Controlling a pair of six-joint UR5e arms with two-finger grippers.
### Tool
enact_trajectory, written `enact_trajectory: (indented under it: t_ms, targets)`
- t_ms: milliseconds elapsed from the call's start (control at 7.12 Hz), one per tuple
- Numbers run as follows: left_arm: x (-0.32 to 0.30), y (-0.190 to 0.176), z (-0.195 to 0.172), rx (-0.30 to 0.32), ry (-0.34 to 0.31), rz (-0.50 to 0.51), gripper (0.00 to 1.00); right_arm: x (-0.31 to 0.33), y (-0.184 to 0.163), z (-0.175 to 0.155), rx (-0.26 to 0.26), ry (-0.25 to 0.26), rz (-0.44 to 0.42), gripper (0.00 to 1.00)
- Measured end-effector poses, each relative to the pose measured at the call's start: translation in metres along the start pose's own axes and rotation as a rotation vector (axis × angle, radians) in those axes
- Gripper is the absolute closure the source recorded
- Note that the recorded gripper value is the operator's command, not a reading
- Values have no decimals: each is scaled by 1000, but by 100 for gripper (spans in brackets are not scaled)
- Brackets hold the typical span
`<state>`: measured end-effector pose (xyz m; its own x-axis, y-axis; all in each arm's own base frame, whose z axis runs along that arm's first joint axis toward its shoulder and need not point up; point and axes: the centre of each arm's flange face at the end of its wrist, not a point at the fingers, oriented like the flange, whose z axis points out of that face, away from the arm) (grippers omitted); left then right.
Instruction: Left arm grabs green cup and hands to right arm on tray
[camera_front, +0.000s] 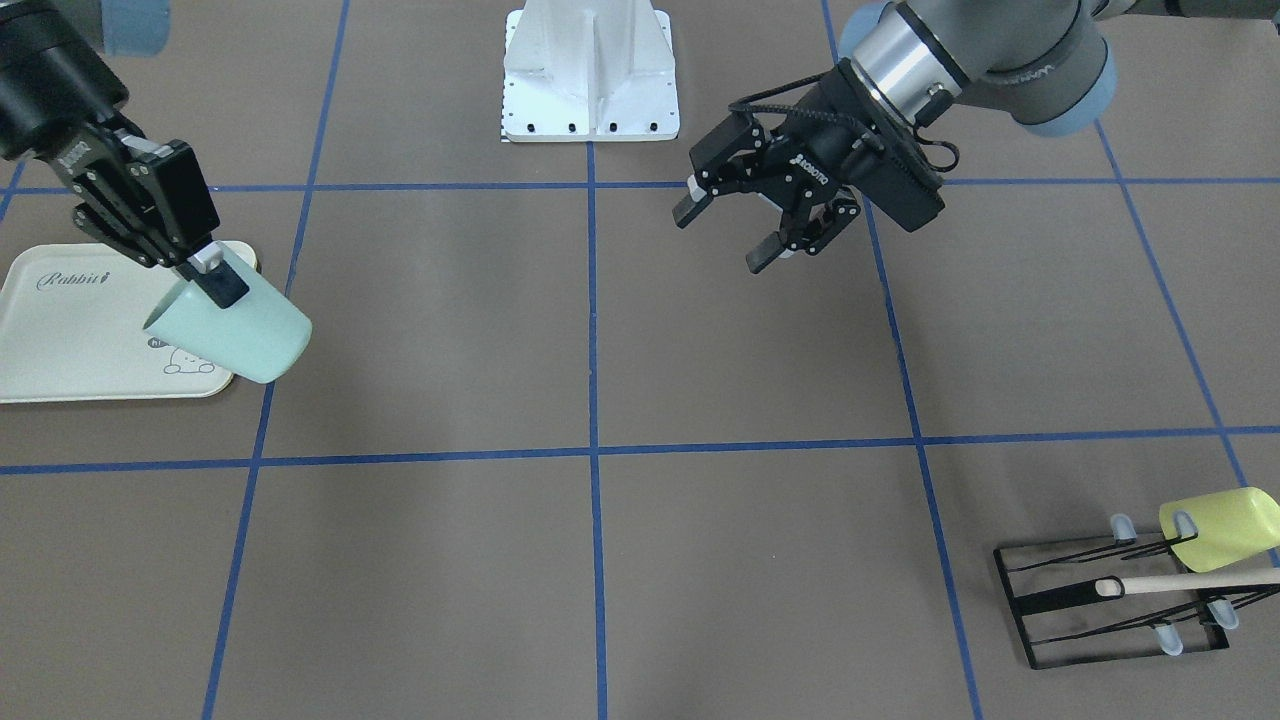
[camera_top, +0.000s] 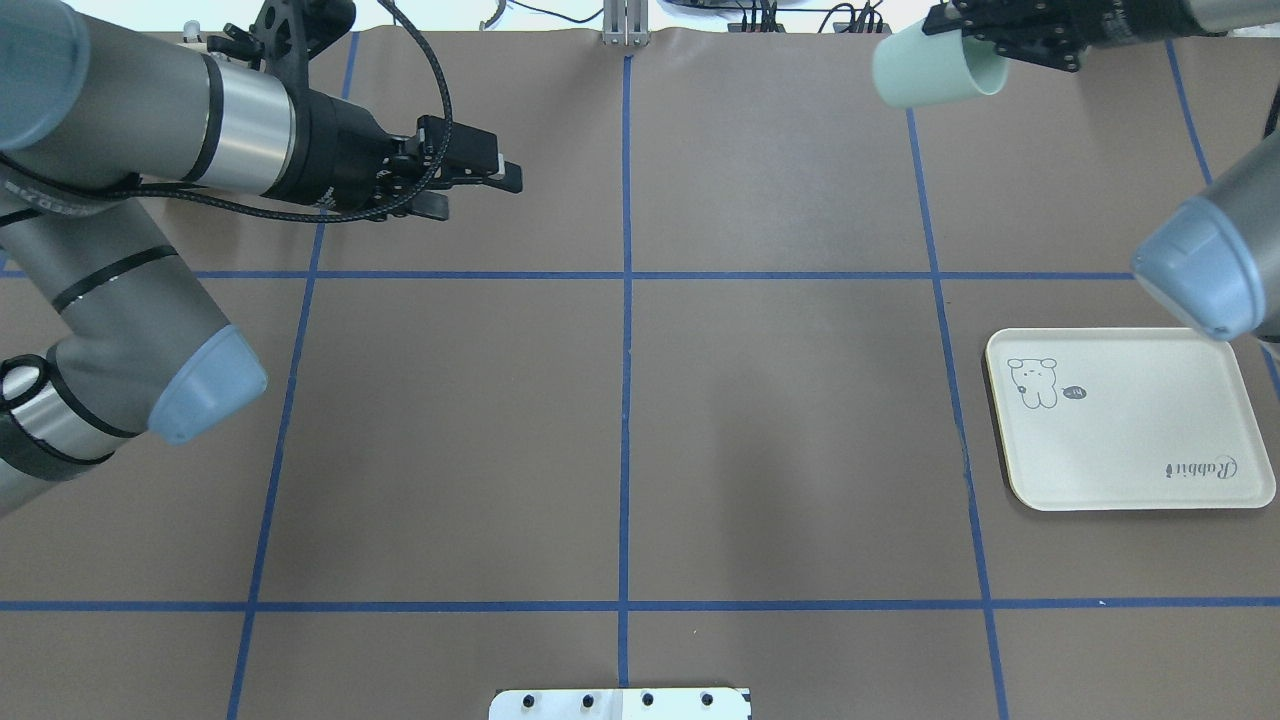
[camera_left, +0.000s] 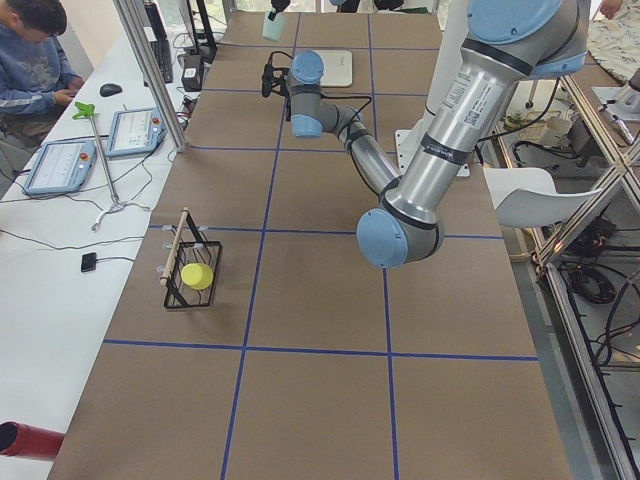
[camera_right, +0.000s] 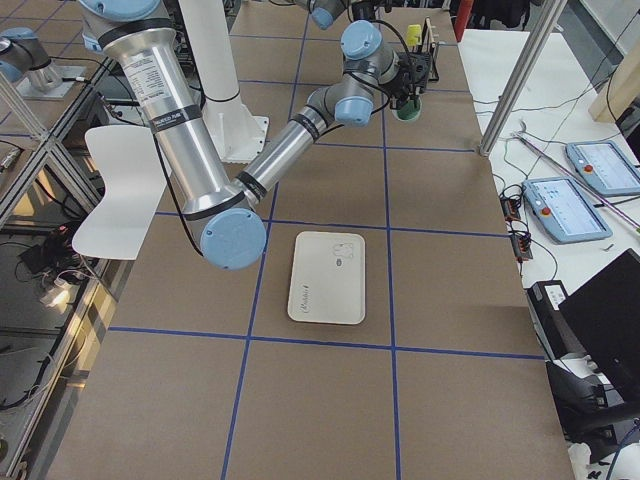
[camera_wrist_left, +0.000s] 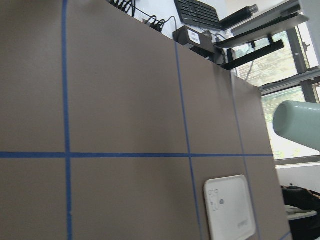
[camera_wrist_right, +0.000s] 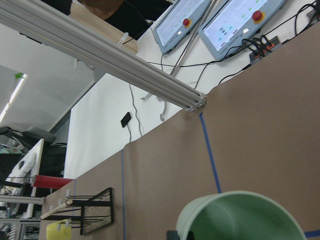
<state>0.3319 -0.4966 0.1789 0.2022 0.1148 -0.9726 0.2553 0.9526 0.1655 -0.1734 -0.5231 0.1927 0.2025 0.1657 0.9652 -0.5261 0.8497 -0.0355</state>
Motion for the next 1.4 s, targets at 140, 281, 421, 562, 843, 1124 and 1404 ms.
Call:
enact_trajectory:
  t_ms: [140,281,421,562,843,1124,1404]
  targets:
    - [-28,-16,0,-5,-143,45,0,11,-5,-4,-16,103,-46,100]
    - [-65,-28,-4,-8,-281,97,0,26,-6,-6,-44,206,-96,100]
    - [-108,-37,-14,-18,-406,165,0,44,-6,-5,-87,308,-159,100]
    - [-159,-43,-38,-46,-509,266,0,66,-6,-6,-139,394,-228,100]
    - [-264,-52,-118,-140,-628,452,0,122,8,-17,-225,486,-329,100]
    - [-349,-46,-179,-217,-677,456,0,167,21,-27,-280,513,-413,100]
    - [-439,-27,-197,-302,-735,335,0,215,35,-34,-289,507,-458,100]
